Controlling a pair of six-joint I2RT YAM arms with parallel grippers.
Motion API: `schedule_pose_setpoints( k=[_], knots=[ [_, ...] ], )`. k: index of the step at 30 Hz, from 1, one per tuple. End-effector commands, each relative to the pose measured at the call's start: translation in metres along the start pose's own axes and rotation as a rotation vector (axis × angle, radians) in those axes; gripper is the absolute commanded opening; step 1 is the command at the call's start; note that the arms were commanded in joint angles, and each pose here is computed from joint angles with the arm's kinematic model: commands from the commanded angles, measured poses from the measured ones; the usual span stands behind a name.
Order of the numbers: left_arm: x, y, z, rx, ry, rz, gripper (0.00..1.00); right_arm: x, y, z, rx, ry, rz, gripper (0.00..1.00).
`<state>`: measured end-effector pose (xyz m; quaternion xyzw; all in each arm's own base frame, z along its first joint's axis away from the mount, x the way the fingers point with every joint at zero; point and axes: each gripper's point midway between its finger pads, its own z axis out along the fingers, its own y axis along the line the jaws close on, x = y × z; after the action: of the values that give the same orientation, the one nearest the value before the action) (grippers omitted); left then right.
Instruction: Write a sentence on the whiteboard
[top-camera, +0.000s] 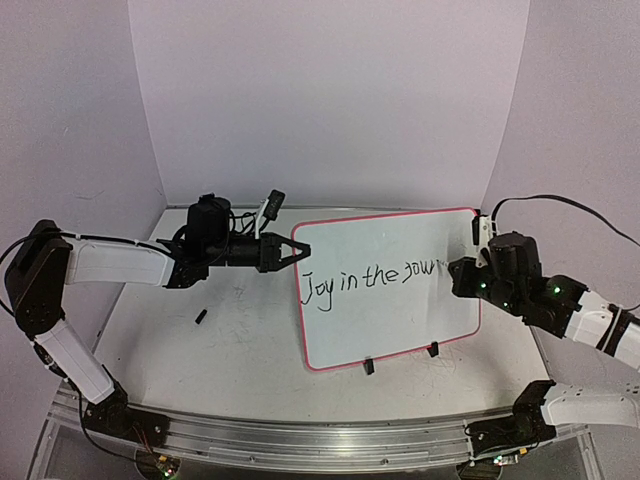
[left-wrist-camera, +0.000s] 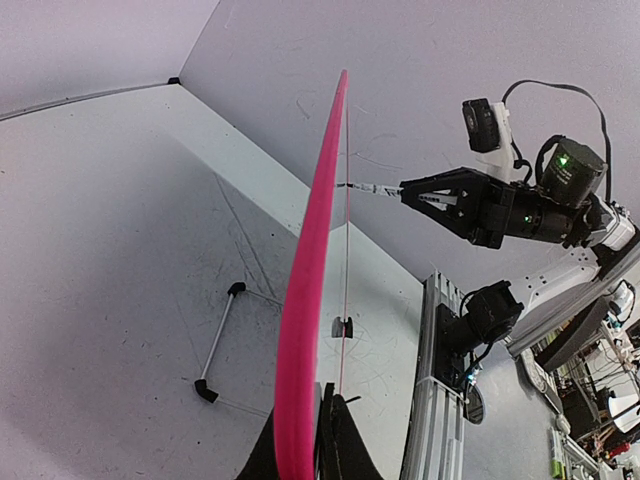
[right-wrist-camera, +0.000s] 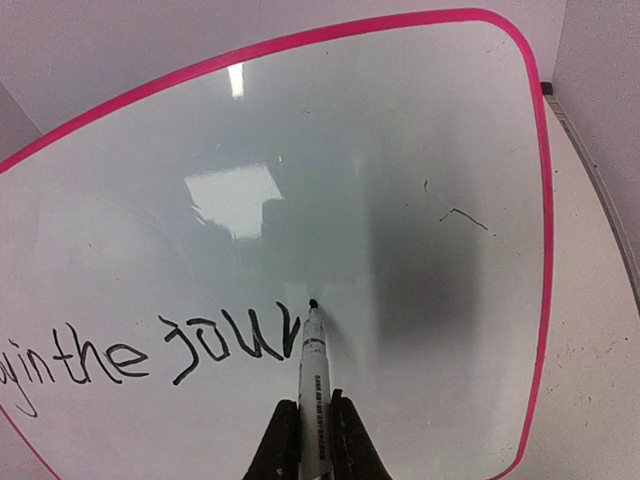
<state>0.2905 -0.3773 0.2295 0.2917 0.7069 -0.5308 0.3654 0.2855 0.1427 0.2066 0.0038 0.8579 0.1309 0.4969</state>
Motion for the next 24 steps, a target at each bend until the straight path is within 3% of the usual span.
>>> schedule_pose_setpoints(
  k=[1, 9, 24],
  knots=[
    [0.025, 0.038, 0.001, -0.166, 0.058, 0.012, 0.00, -0.026, 0.003, -0.018, -0.015, -0.063, 0.043, 0.00],
    [0.026, 0.038, 0.001, -0.168, 0.061, 0.011, 0.00, -0.014, 0.009, -0.018, -0.069, -0.024, 0.032, 0.00],
    [0.023, 0.038, -0.001, -0.176, 0.050, 0.011, 0.00, -0.009, -0.012, -0.027, 0.012, -0.042, 0.009, 0.00]
  ],
)
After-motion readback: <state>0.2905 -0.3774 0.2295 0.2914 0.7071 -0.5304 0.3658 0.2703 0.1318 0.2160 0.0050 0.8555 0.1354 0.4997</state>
